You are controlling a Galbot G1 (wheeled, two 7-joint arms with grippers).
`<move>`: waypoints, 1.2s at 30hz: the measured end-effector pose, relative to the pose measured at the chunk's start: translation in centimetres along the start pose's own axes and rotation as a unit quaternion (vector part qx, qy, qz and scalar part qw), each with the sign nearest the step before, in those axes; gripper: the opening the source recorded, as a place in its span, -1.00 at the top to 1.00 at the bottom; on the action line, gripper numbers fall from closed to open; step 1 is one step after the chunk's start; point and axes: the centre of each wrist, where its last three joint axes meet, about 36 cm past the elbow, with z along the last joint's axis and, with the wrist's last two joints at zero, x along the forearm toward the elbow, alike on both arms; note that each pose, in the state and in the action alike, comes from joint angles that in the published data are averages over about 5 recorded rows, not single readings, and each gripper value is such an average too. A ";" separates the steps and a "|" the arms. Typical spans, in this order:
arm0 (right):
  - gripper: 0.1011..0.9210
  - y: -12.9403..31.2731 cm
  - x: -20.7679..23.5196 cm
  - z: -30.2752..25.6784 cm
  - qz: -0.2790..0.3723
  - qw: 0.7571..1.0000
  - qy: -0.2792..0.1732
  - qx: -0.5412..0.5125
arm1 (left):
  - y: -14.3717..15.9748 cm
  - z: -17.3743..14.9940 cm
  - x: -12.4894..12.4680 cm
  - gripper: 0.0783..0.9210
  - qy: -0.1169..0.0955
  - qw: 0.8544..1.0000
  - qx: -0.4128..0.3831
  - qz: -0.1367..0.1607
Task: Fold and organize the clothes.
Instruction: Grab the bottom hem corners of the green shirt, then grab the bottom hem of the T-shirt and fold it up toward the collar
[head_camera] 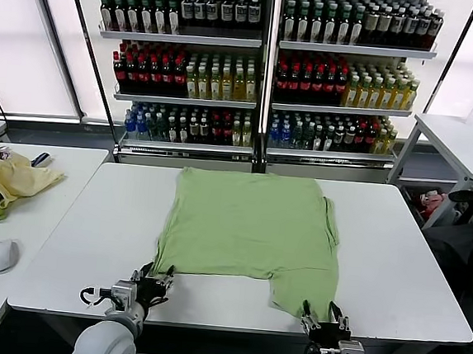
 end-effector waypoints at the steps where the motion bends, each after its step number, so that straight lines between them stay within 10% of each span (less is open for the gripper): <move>1: 0.15 0.0 0.0 0.0 -0.001 1.000 0.001 -0.001 | 0.0 0.0 0.0 0.11 0.002 1.000 0.001 0.000; 15: 0.82 -1.0 0.3 -0.7 -0.013 1.000 -0.014 -0.006 | 0.8 0.2 0.5 0.96 0.001 1.000 0.024 0.016; 36: 0.95 -3.9 -3.0 -7.2 -0.018 0.990 -0.140 0.023 | 1.9 -3.5 1.0 0.98 -0.084 0.996 0.006 0.042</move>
